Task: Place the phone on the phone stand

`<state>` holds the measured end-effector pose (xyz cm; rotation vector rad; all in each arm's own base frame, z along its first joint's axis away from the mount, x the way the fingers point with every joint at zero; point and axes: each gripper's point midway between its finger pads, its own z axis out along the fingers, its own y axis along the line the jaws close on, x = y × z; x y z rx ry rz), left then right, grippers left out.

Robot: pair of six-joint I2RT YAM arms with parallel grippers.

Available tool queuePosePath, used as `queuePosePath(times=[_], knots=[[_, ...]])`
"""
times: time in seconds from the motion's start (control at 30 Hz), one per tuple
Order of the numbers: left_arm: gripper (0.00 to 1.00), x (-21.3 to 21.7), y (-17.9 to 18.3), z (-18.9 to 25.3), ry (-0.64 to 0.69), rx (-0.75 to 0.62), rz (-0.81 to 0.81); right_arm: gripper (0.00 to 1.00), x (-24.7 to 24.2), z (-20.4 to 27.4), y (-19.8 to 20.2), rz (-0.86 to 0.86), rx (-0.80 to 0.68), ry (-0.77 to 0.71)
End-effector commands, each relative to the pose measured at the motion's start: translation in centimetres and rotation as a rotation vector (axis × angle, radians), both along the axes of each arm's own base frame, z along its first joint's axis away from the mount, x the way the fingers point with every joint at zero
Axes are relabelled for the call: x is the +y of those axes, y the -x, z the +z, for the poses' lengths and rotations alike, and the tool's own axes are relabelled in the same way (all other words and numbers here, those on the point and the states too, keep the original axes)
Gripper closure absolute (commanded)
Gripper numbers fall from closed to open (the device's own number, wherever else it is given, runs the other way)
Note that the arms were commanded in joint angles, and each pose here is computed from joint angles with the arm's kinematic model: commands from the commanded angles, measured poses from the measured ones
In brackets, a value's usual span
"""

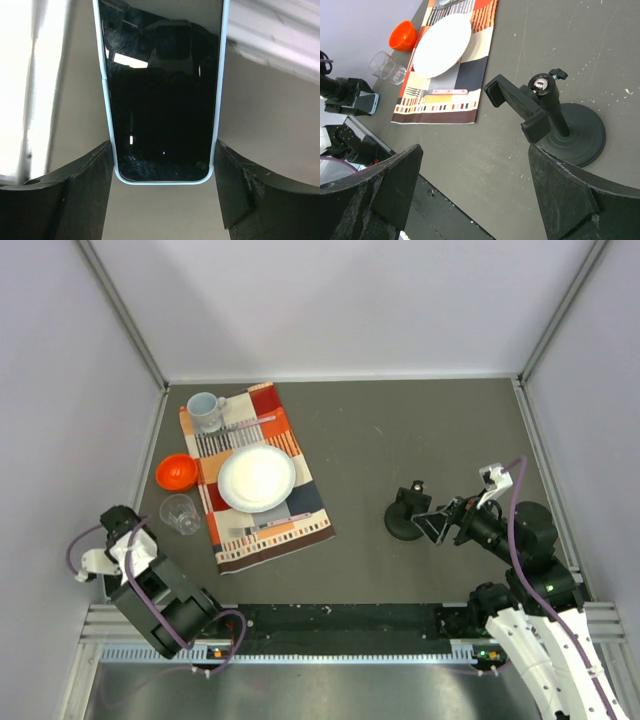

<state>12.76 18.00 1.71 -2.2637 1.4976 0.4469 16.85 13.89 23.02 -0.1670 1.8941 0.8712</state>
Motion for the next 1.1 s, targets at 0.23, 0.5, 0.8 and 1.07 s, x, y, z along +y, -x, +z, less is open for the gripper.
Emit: queuePosePath(times=[0.23, 0.5, 0.8, 1.07], knots=[[1.00, -5.3, -2.6, 2.3, 0.091, -0.125, -0.112, 0.12, 0.2, 1.3, -0.4, 0.007, -0.060, -0.005], [1.00, -5.0, -2.8, 5.7, 0.035, -0.177, -0.124, 0.12, 0.2, 1.1, -0.5, 0.007, -0.052, -0.004], [1.00, -6.5, -3.8, 2.9, 0.132, -0.183, -0.188, 0.12, 0.2, 1.2, -0.5, 0.006, -0.056, -0.004], [0.12, -4.2, -3.2, 2.7, 0.086, -0.067, -0.169, 0.12, 0.2, 1.2, -0.5, 0.007, -0.055, -0.004]])
